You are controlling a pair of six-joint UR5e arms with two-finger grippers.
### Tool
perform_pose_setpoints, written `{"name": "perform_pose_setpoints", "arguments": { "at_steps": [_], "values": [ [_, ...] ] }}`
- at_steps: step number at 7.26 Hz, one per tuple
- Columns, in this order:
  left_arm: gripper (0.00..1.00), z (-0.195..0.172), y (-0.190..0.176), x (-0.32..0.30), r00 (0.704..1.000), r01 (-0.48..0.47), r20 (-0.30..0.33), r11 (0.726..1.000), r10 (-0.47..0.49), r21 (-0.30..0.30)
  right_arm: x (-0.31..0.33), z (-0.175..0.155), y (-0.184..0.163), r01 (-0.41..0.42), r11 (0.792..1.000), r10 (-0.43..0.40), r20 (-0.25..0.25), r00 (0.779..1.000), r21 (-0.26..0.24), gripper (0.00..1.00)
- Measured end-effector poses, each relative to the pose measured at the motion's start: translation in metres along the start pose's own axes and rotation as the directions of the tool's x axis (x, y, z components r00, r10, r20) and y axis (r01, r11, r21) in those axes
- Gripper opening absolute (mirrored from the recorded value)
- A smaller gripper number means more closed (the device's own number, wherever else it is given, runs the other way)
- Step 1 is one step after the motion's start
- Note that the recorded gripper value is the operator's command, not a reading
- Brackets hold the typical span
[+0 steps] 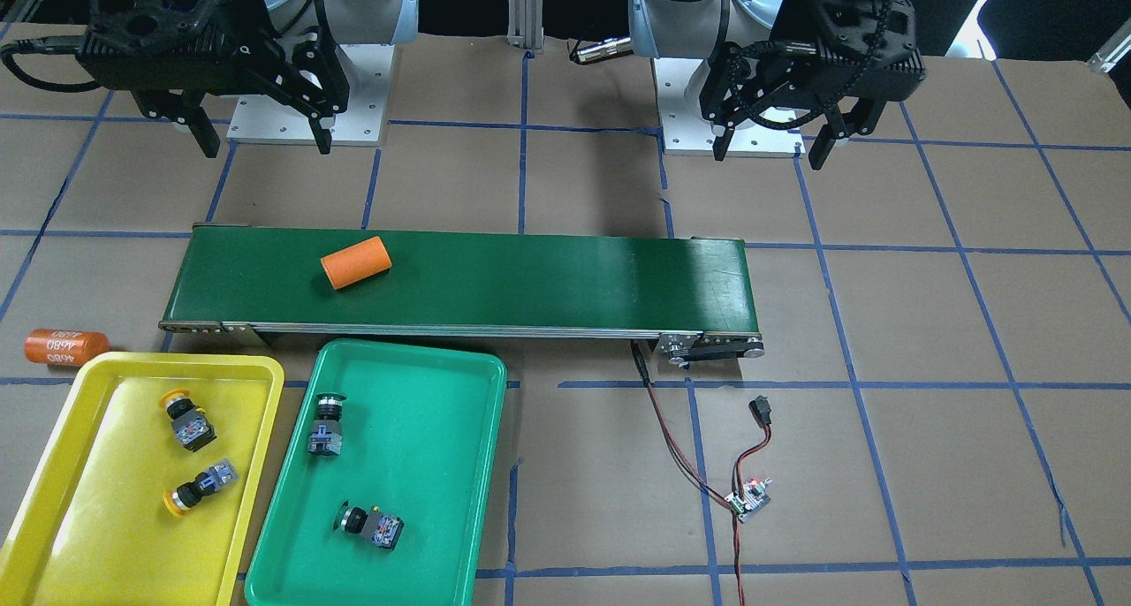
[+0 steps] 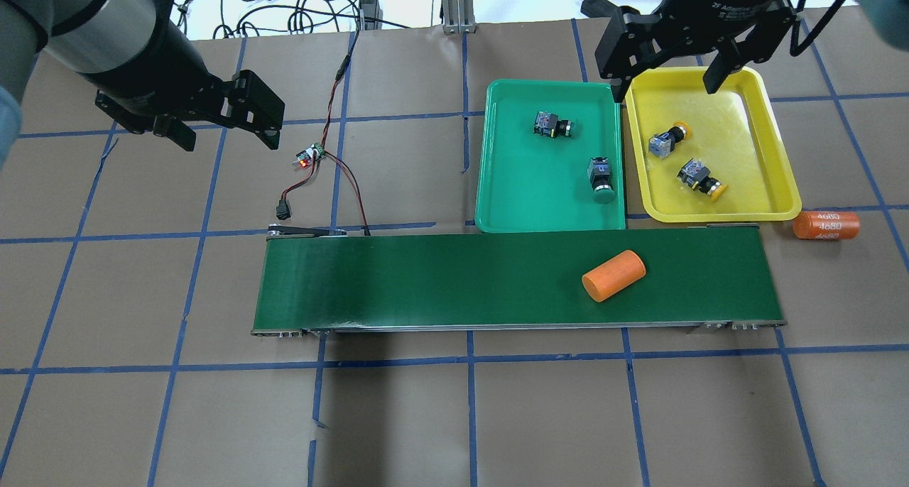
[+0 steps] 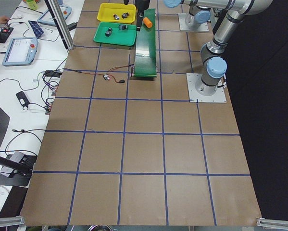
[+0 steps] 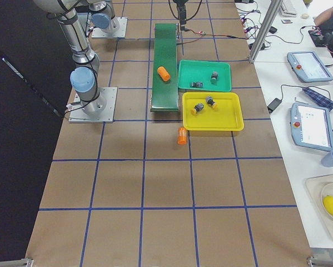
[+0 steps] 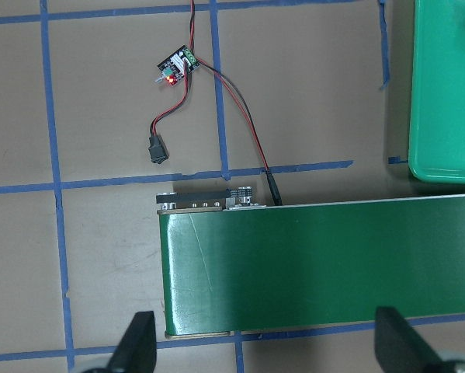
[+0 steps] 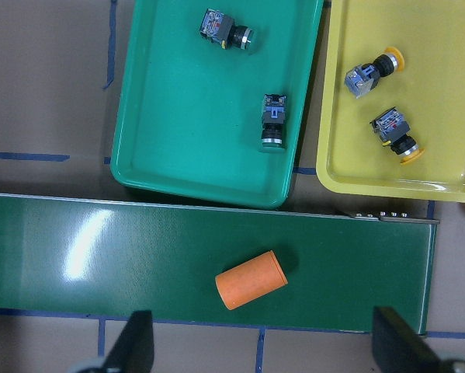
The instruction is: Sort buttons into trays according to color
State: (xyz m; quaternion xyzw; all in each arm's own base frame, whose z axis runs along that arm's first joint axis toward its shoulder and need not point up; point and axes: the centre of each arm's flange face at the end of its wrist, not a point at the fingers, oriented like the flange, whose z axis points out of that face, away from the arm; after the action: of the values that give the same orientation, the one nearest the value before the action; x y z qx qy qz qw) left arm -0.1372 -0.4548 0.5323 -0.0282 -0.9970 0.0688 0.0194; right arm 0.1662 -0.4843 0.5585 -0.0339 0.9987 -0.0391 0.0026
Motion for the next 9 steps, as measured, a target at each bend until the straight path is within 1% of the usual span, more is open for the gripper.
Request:
{"name": "perform_pose_setpoints", "arguments": {
  "at_steps": [9],
  "values": [
    [1.0,-0.001,0.0006,0.0,1.0,0.0,0.002,1.0,0.0,0.002,0.0001,0.0046,0.0012,-0.001,1.0,0.001,0.001,1.0,-0.03,1.0]
  ]
}}
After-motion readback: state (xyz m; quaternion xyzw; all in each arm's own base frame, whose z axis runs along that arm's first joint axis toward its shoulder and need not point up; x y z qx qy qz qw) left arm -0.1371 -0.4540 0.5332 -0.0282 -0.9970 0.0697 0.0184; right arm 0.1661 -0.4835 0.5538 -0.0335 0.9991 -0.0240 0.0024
